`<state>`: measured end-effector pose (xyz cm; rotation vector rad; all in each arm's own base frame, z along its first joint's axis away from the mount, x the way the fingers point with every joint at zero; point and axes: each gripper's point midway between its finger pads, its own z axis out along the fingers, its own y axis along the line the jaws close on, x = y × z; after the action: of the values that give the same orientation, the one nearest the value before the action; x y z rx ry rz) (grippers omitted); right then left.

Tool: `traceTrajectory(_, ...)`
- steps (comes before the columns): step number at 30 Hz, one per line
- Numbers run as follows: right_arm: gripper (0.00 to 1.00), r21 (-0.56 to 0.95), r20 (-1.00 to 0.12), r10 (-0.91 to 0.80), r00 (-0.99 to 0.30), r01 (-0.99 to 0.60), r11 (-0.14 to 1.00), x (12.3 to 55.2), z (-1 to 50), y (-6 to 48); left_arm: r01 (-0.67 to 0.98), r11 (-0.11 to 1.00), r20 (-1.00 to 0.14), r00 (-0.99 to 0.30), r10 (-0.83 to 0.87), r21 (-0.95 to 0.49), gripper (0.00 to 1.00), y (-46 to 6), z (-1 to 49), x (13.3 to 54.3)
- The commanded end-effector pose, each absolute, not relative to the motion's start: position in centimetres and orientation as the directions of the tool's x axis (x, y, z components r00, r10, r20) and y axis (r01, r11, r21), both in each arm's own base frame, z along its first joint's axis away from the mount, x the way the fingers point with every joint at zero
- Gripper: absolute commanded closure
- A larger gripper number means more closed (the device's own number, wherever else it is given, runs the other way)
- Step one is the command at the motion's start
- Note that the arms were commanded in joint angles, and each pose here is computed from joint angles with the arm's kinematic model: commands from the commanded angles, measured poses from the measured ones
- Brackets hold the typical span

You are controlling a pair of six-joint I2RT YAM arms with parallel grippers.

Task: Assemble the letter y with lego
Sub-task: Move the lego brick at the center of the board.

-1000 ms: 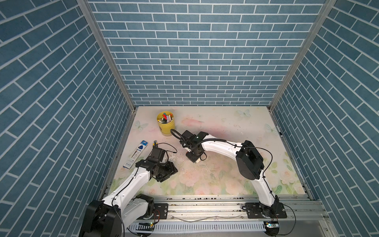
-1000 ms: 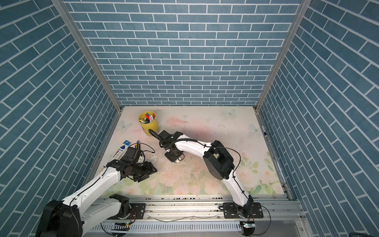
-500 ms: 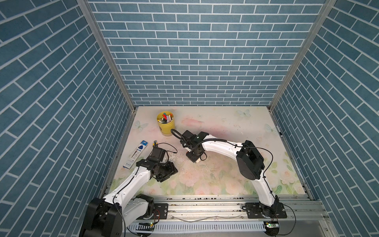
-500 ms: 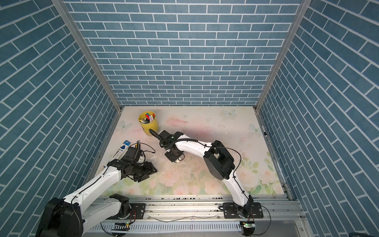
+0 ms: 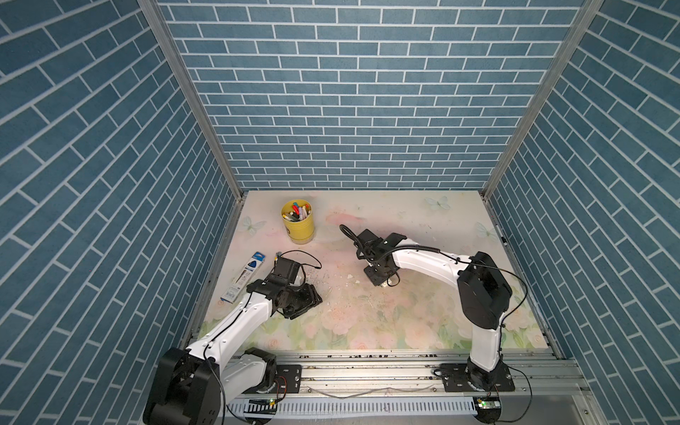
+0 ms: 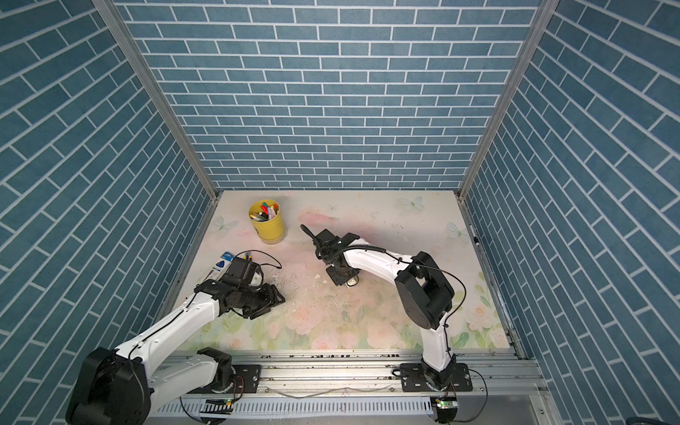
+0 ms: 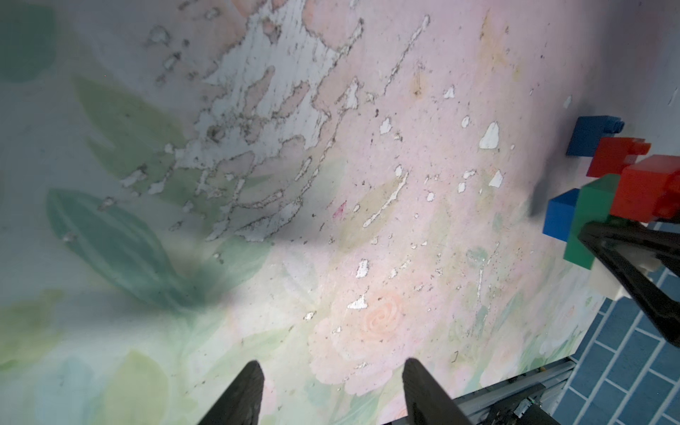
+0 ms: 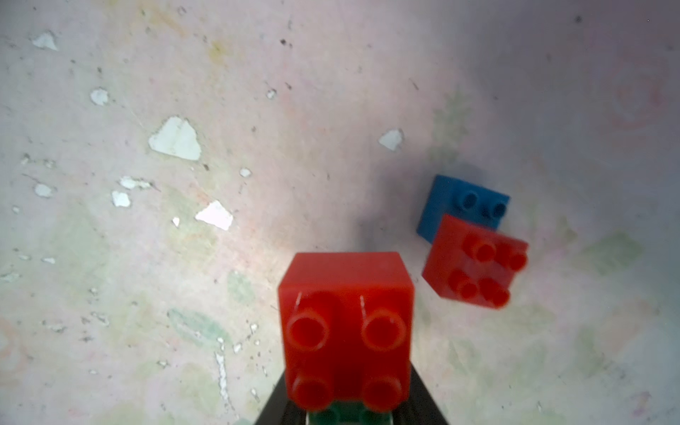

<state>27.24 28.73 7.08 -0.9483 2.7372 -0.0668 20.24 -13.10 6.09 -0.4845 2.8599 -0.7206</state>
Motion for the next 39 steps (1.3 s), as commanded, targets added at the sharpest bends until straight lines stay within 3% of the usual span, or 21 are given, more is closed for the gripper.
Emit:
traceTrajectory(1,0.68,-0.135,-0.251,-0.528,-0.812,-0.51,0.849,27.1,8.1,26.6,-0.216,0.841,-0.12,-0.942,-0.313,-0.496,0.37,-14.0,7.2,21.6)
traceTrajectory(9,0.68,-0.115,-0.247,-0.417,-0.874,-0.401,0.909,26.8,6.7,22.3,-0.16,0.854,-0.138,-0.956,-0.26,-0.495,0.36,-16.3,7.4,22.8)
traceTrajectory(19,0.65,-0.011,-0.244,-0.334,-0.911,-0.342,0.94,27.1,4.5,21.4,-0.106,0.875,-0.145,-0.97,-0.196,-0.473,0.37,-18.8,7.3,23.6)
traceTrajectory(27,0.46,-0.02,-0.248,-0.302,-0.921,-0.306,0.952,27.6,5.3,20.5,-0.11,0.878,-0.136,-0.971,-0.194,-0.466,0.37,-18.9,7.0,23.6)
traceTrajectory(39,0.41,-0.028,-0.294,-0.351,-0.889,-0.359,0.933,29.5,9.6,21.7,-0.089,0.878,-0.149,-0.973,-0.178,-0.469,0.37,-19.5,7.1,23.9)
